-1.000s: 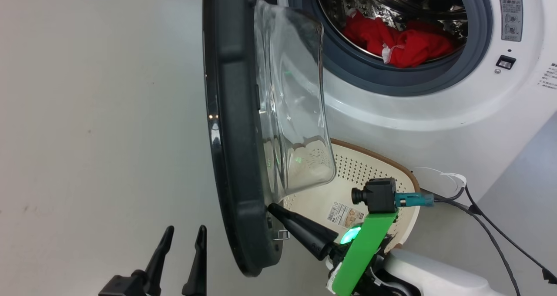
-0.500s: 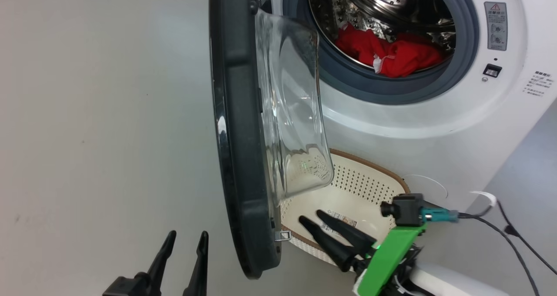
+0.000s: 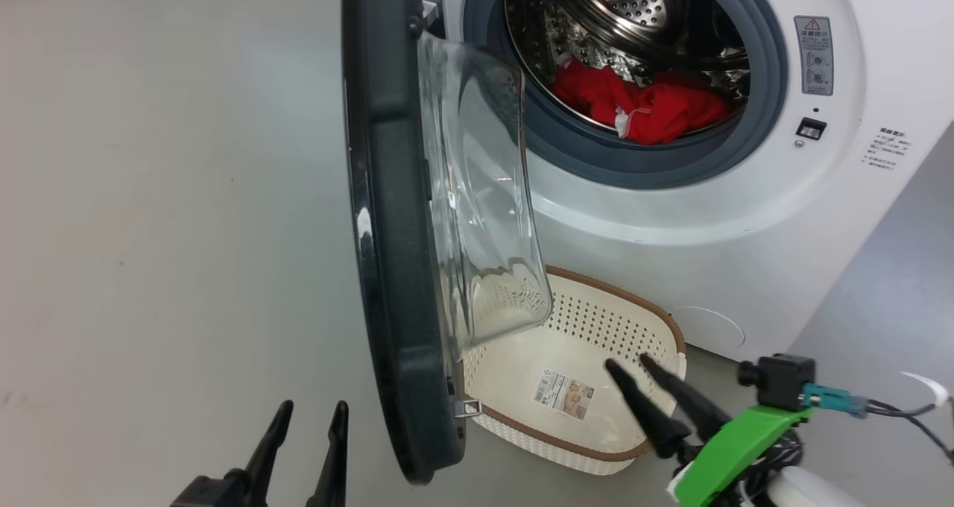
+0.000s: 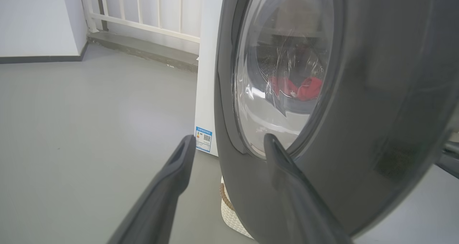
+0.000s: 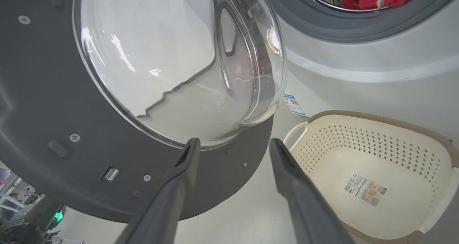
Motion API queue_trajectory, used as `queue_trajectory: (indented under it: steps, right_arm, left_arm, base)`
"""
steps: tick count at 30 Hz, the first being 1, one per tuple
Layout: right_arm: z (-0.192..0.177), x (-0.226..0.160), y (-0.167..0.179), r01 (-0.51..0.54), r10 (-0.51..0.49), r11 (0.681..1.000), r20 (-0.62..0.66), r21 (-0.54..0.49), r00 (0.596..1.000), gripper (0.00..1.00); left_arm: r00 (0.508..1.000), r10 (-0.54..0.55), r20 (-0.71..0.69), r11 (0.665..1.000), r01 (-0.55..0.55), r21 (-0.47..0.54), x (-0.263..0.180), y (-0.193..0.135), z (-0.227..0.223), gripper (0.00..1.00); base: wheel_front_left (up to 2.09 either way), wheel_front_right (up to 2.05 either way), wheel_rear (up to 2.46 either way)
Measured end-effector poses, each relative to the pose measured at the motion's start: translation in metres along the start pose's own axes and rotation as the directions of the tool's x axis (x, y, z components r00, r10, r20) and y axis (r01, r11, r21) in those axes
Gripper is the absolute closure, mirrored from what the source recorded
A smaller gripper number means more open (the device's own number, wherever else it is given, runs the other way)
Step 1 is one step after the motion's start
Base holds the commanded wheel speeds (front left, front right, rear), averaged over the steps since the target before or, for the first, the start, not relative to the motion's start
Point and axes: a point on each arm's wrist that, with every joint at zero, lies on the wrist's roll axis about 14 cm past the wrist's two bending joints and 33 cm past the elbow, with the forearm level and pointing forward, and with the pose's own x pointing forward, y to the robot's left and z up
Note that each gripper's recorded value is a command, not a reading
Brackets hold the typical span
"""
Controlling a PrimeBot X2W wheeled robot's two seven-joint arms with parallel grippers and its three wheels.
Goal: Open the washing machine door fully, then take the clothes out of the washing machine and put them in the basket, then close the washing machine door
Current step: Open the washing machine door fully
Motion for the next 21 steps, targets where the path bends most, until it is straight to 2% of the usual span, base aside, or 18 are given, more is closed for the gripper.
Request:
queue_trajectory:
  steps: [8,12,18,21]
  right_arm:
    - [0.024,-0.017,-0.040,0.137,-0.128,0.988,0.118,-0.071,0.985,0.00]
    - [0.030,-0.025,-0.048,0.169,-0.143,0.966,0.142,-0.194,0.980,0.00]
    - [0.039,-0.034,-0.052,0.226,-0.178,0.950,0.220,-0.218,0.959,0.00]
    - [0.050,-0.037,-0.049,0.240,-0.167,0.929,0.258,-0.283,0.952,0.00]
  left_arm:
    - [1.000,-0.008,-0.004,1.000,0.008,-0.001,0.003,-0.001,-0.001,0.00]
    - [1.000,-0.007,-0.001,1.000,0.007,-0.002,0.003,0.000,0.000,0.00]
    - [1.000,-0.002,0.002,1.000,0.002,-0.002,0.003,0.001,0.001,0.00]
    - [1.000,-0.002,0.001,1.000,0.002,0.002,0.003,0.002,0.000,0.00]
  base:
    - [0.00,0.00,0.00]
    - [0.00,0.00,0.00]
    - [0.00,0.00,0.00]
    - [0.00,0.00,0.00]
